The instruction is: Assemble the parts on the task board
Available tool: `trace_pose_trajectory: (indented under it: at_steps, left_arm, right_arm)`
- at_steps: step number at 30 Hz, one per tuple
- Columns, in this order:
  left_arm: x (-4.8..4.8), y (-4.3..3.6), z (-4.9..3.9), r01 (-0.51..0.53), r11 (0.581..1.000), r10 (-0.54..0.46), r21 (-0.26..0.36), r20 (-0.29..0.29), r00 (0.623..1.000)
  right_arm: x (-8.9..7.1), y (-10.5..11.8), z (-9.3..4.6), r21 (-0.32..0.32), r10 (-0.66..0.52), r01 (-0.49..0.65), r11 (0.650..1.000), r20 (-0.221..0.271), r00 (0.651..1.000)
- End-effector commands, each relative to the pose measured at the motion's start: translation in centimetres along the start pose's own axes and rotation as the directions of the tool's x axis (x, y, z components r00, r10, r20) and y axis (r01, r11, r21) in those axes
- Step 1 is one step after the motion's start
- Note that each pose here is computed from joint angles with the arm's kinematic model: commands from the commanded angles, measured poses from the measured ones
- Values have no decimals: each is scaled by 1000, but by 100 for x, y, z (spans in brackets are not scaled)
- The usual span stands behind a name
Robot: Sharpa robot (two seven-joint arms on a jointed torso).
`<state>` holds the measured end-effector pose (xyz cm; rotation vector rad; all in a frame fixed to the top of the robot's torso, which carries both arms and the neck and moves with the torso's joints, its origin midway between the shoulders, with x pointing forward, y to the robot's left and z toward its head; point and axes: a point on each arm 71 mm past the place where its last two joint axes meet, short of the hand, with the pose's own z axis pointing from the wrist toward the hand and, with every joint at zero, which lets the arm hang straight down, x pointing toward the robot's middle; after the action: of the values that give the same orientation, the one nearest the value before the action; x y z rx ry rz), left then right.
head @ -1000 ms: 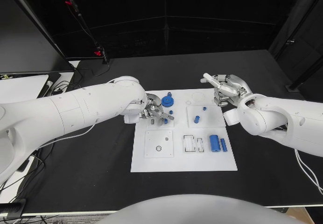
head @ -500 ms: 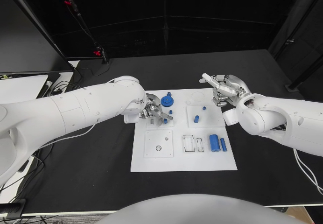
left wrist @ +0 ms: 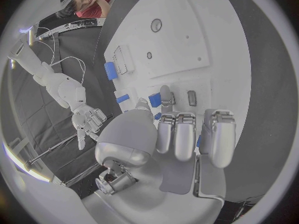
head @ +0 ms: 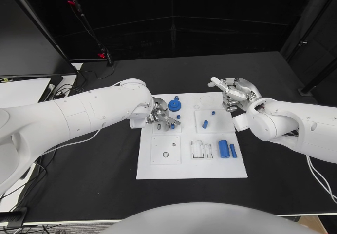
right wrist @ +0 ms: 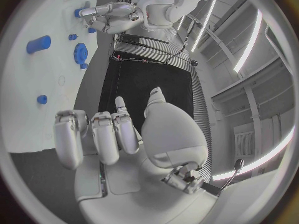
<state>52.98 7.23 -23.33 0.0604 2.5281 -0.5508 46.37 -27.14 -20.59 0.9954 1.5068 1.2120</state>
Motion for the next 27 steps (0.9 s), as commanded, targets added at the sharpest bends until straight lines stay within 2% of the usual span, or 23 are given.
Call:
trace_pose_trajectory:
  at_steps: [1, 27]
  left_arm:
    - [-5, -9, -1, 5, 1000, -5, -2, -3, 1000]
    - [-3, -59, 21, 2, 1000, -2, 3, -1, 1000]
  right_arm:
    - [13, 9, 4, -4, -1, 1, 1000, -4, 1000]
    - [10, -32, 15, 9, -2, 2, 1000, -5, 1000]
